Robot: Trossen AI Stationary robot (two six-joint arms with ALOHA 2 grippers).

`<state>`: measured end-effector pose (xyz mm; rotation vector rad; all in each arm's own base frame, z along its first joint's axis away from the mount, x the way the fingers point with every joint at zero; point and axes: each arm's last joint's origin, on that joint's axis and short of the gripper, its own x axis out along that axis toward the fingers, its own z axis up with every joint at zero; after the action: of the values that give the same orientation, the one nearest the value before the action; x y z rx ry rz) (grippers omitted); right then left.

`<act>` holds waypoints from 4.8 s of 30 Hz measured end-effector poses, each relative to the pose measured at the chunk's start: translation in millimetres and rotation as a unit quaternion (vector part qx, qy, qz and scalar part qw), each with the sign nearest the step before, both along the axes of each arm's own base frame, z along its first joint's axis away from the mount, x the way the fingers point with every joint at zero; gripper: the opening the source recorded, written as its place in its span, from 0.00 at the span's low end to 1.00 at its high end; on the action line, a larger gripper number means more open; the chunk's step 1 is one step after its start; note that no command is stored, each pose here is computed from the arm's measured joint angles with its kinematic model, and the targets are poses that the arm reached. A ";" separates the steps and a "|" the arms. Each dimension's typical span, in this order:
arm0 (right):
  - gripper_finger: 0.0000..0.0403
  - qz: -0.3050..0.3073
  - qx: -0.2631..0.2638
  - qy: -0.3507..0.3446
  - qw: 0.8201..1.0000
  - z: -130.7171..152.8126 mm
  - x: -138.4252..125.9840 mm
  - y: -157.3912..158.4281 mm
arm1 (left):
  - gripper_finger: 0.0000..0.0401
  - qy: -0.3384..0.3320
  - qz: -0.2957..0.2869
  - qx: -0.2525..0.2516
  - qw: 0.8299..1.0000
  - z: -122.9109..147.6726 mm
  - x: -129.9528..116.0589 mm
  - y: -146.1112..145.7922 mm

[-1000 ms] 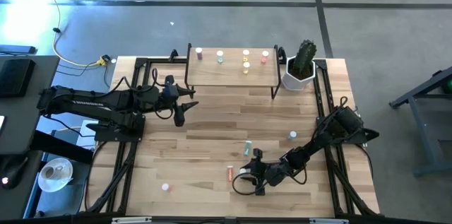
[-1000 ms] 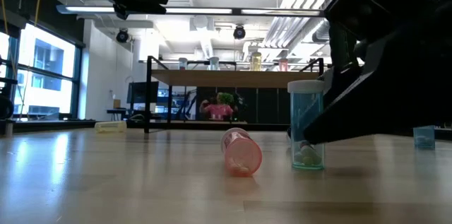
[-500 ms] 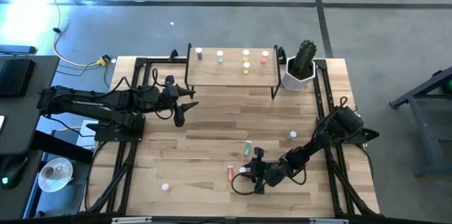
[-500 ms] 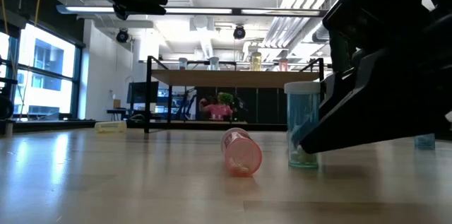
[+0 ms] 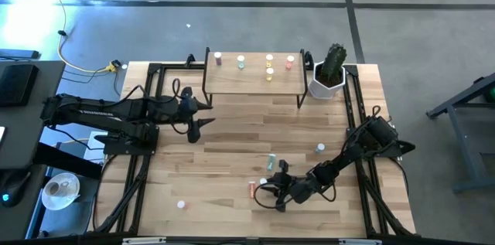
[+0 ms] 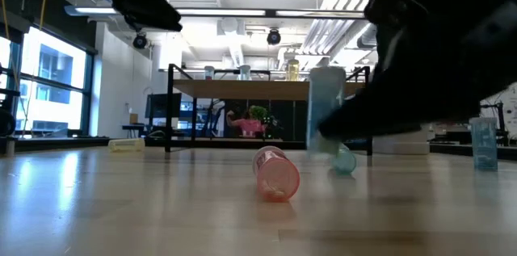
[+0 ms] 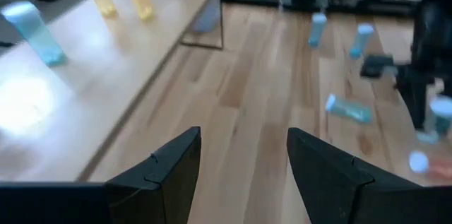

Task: Pick and place medicine bottles onto shelf by color
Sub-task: Put the bottom left blue pill bottle on the shelf aligned with the other blue pill bottle

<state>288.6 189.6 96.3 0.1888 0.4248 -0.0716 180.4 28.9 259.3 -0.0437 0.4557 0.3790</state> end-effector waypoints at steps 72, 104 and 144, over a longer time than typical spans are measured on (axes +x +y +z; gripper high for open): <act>0.17 -0.080 -0.014 0.066 0.995 133.8 91.4 -211.5 | 0.50 0.068 -0.154 -0.024 0.985 10.6 93.9 76.6; 0.17 -0.079 -0.013 0.062 0.995 134.3 91.7 -211.2 | 0.27 0.066 -0.174 -0.050 0.981 1.1 101.2 78.4; 0.46 -0.108 -0.016 -0.016 0.994 216.0 39.6 -221.4 | 0.29 0.050 -0.112 0.012 0.992 21.7 103.0 93.6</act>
<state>328.2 -31.8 312.4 0.2030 0.3697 -0.2865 283.3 122.5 281.0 0.0497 0.5489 0.1656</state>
